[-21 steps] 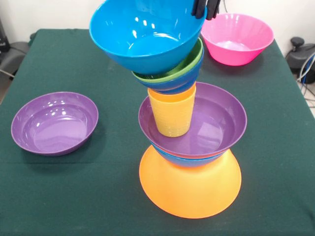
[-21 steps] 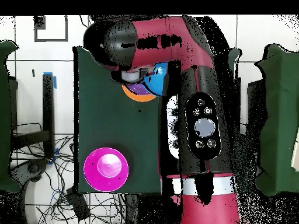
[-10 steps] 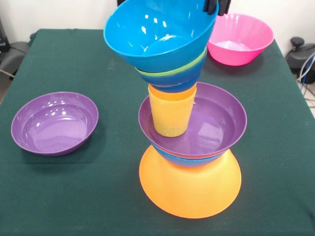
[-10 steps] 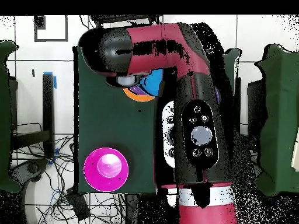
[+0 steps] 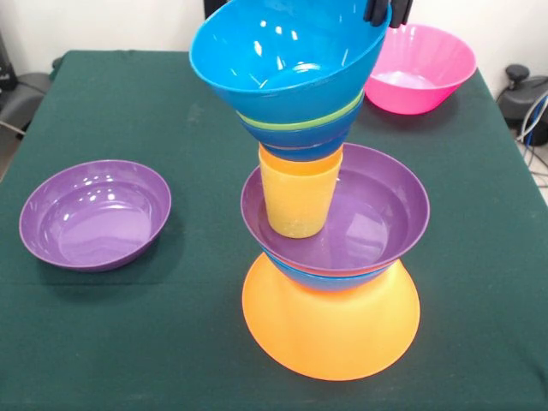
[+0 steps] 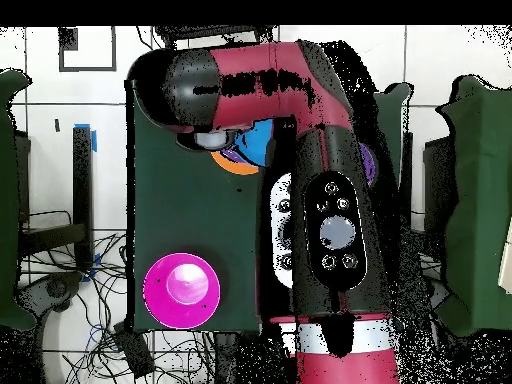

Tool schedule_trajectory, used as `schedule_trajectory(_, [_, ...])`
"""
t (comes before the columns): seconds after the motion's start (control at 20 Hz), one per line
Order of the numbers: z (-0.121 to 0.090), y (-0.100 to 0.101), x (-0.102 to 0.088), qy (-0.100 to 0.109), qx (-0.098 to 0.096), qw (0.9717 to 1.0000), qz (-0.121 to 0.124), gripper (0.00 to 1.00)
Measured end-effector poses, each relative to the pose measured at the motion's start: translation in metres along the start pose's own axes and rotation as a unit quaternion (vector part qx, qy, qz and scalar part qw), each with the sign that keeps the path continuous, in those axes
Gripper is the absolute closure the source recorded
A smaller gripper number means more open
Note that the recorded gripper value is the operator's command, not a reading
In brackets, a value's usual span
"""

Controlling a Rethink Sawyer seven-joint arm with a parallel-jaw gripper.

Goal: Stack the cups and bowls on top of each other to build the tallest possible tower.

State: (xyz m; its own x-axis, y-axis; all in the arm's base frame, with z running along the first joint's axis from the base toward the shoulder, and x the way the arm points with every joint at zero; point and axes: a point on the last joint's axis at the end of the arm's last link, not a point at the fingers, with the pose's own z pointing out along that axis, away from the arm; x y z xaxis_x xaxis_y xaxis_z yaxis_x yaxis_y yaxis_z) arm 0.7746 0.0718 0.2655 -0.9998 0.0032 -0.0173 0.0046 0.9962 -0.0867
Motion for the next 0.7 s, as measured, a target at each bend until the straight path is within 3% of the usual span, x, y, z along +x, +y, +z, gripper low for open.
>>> schedule_trajectory(0.3, [0.002,-0.002,0.002,0.001,0.008,1.0000,0.000,1.00])
schedule_trajectory(0.7, [0.007,-0.013,-0.002,-0.025,0.023,0.9994,0.006,1.00])
